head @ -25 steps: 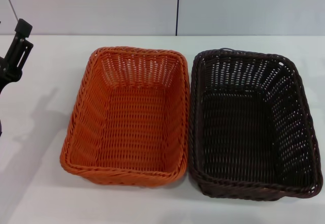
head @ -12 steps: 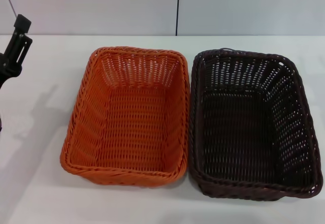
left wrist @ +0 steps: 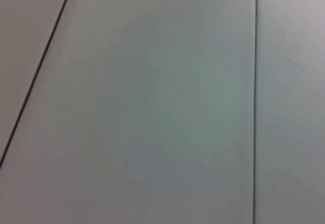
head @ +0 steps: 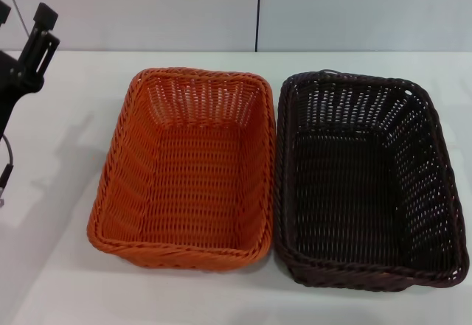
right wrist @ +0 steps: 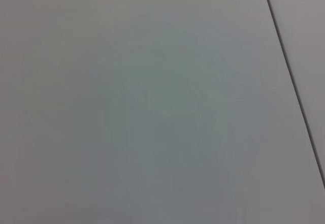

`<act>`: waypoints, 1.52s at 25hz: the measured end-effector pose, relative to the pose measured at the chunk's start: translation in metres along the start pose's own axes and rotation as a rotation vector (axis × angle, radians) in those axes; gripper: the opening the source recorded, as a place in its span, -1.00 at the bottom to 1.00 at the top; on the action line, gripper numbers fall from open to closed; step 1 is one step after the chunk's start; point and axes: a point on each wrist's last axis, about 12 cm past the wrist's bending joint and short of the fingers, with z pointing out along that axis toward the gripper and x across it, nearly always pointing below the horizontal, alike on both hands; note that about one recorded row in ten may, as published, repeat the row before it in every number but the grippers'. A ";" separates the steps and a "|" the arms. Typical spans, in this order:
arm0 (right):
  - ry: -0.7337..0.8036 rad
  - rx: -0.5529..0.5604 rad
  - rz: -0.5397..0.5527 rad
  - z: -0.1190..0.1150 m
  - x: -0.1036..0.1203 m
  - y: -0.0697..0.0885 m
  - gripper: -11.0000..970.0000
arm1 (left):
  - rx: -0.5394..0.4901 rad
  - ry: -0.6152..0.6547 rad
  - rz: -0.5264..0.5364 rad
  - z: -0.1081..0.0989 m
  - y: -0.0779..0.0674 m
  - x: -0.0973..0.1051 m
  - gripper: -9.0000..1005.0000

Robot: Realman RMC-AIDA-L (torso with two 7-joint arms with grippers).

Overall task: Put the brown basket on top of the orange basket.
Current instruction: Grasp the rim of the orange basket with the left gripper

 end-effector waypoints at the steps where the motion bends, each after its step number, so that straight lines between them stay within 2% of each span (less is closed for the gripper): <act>1: 0.006 0.001 0.000 0.001 0.001 0.000 0.16 | 0.000 -0.001 0.000 0.002 0.000 0.000 0.47; 12: 0.020 0.006 0.009 -0.001 0.003 0.000 0.16 | -0.055 0.004 0.003 0.016 0.007 0.002 0.47; 21: 0.015 -0.002 0.007 0.003 0.002 0.003 0.16 | -0.068 0.012 0.001 0.020 0.009 0.003 0.46; 25: 0.010 -0.002 0.003 0.005 0.000 0.002 0.16 | -0.063 0.011 0.004 0.030 0.011 0.003 0.46; 33: 0.007 0.010 0.011 0.004 0.000 0.002 0.16 | -0.133 0.091 0.000 0.040 0.019 0.012 0.46; 38: 0.015 0.013 0.018 0.002 0.002 0.002 0.16 | -0.138 0.110 -0.002 0.042 0.019 0.015 0.45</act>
